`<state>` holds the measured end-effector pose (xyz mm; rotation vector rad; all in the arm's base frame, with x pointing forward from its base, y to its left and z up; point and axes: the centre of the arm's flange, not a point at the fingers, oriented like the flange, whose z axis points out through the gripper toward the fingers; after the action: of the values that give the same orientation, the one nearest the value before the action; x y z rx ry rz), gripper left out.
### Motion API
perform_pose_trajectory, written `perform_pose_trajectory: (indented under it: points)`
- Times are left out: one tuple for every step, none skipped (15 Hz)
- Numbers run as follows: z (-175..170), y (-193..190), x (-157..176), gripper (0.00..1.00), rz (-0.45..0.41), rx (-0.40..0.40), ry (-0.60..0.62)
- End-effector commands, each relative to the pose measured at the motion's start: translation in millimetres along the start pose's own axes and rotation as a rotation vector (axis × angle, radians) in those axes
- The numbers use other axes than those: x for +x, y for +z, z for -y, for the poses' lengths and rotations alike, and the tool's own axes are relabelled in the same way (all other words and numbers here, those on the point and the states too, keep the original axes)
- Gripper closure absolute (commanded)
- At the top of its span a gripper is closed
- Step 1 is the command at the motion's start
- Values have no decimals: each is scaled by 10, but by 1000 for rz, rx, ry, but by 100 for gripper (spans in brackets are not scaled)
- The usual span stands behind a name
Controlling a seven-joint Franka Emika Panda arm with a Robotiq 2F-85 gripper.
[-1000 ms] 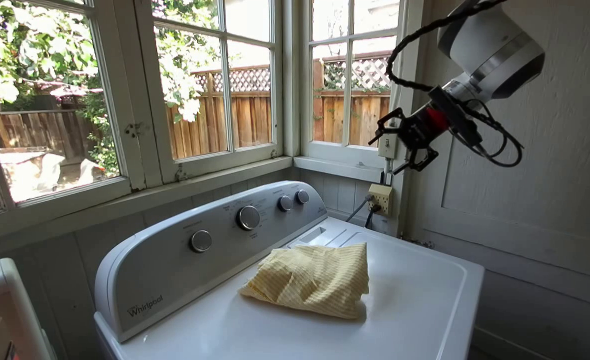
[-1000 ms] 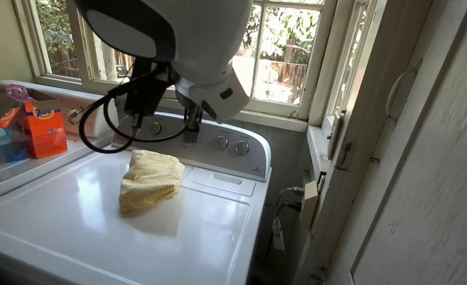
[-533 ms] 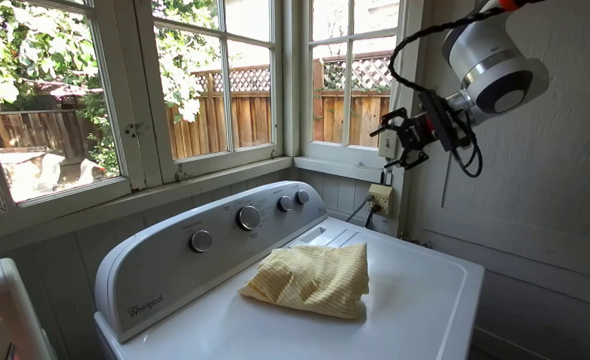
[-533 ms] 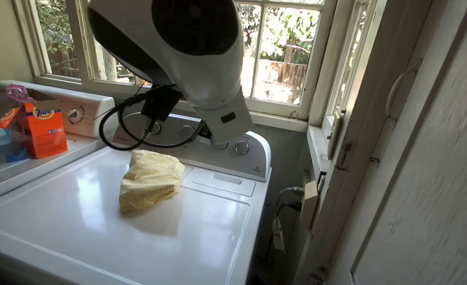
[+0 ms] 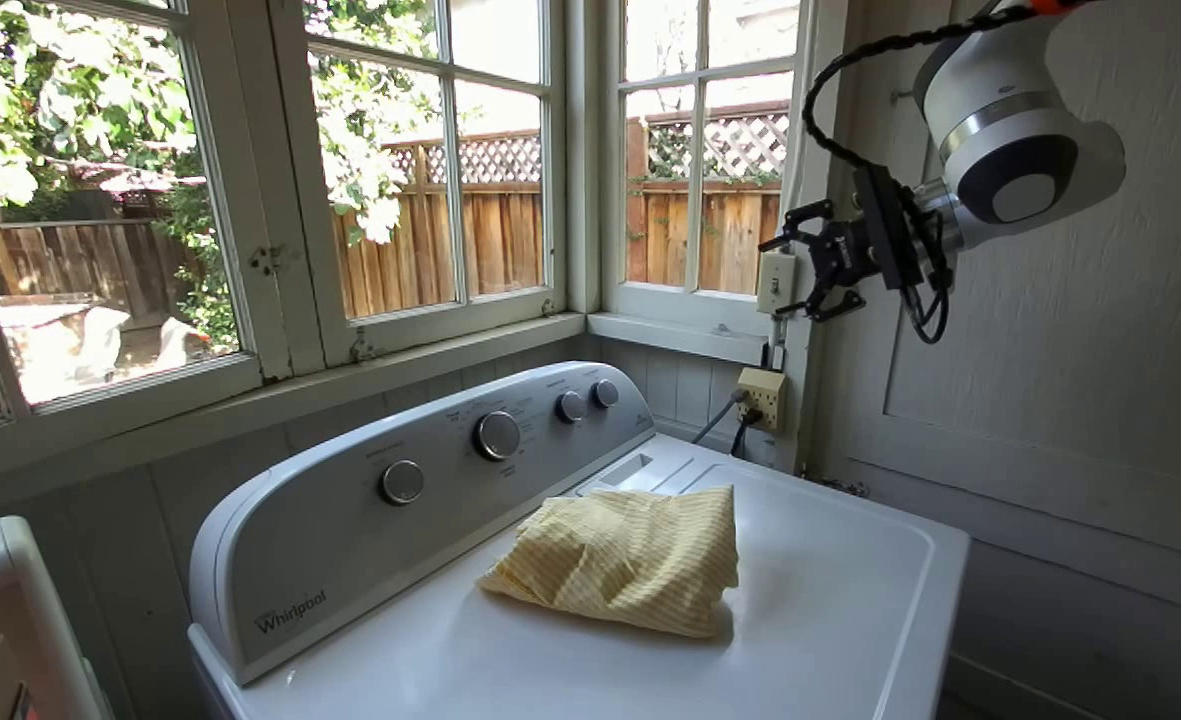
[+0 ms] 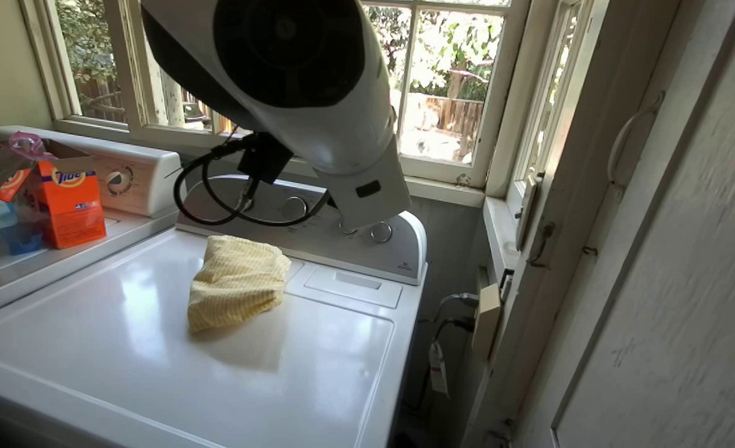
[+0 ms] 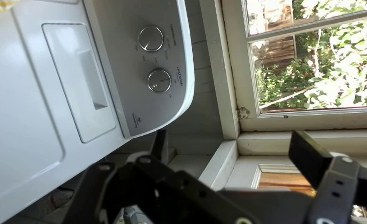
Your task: Flip the switch
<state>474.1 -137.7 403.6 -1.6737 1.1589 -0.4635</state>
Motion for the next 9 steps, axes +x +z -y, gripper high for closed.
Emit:
perform_pose_trajectory:
  points:
    - [-32,92,55,0,-59,43,-58]
    - [-14,142,82,0,-114,93,-62]
    - [-15,180,120,0,-151,137,-73]
    - [-18,214,163,0,-181,184,-83]
    - [-19,235,176,0,-215,231,-64]
    - [-31,255,230,0,-238,280,-77]
    - [-39,256,278,0,-263,325,-92]
    - [-44,261,339,0,-297,366,-107]
    - [-70,274,399,0,-317,394,-133]
